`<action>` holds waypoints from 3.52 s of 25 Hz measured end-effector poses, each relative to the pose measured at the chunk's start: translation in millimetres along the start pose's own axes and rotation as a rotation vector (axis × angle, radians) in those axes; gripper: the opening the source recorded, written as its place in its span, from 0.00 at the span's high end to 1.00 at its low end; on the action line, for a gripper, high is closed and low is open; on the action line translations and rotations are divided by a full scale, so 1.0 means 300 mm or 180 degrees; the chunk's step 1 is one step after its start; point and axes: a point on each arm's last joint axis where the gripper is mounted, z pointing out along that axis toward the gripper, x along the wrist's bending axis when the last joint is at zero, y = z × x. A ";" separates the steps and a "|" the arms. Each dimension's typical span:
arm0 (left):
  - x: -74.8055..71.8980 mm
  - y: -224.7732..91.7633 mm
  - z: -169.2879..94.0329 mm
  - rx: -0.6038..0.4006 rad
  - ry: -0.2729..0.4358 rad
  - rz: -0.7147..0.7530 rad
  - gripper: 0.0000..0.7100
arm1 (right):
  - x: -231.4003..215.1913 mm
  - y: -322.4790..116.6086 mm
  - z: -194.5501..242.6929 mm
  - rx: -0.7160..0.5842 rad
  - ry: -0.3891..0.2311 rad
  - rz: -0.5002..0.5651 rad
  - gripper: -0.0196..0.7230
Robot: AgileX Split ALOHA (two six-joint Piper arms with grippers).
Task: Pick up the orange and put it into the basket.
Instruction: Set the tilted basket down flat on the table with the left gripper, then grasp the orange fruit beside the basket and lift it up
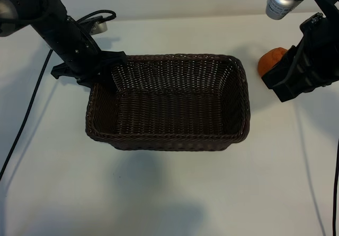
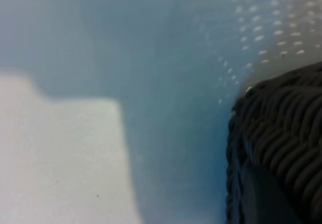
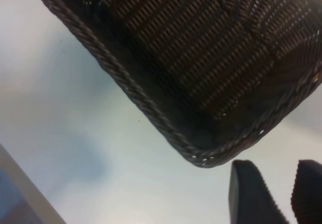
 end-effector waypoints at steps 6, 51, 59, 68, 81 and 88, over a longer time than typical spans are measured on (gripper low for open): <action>-0.005 -0.007 0.000 0.0076 -0.0052 -0.0001 0.39 | 0.000 0.000 0.000 0.0000 0.0000 0.0000 0.64; -0.177 -0.106 -0.425 -0.0698 -0.0309 0.0515 0.19 | -0.001 0.001 0.000 -0.0012 -0.0007 0.0000 0.64; -0.187 -0.117 -0.439 -0.0733 -0.0374 0.0579 0.19 | -0.001 0.001 0.000 -0.0012 -0.0007 0.0003 0.64; -0.186 -0.235 -0.449 -0.0663 -0.0360 0.0687 0.19 | -0.001 0.001 0.000 -0.0015 -0.0008 0.0003 0.64; -0.105 -0.303 -0.370 -0.0360 -0.0420 0.0403 0.19 | -0.001 0.001 0.000 -0.0015 -0.0008 0.0010 0.64; -0.057 -0.298 -0.388 -0.0427 -0.0425 0.0328 0.19 | -0.001 0.001 0.000 -0.0015 -0.0008 0.0010 0.64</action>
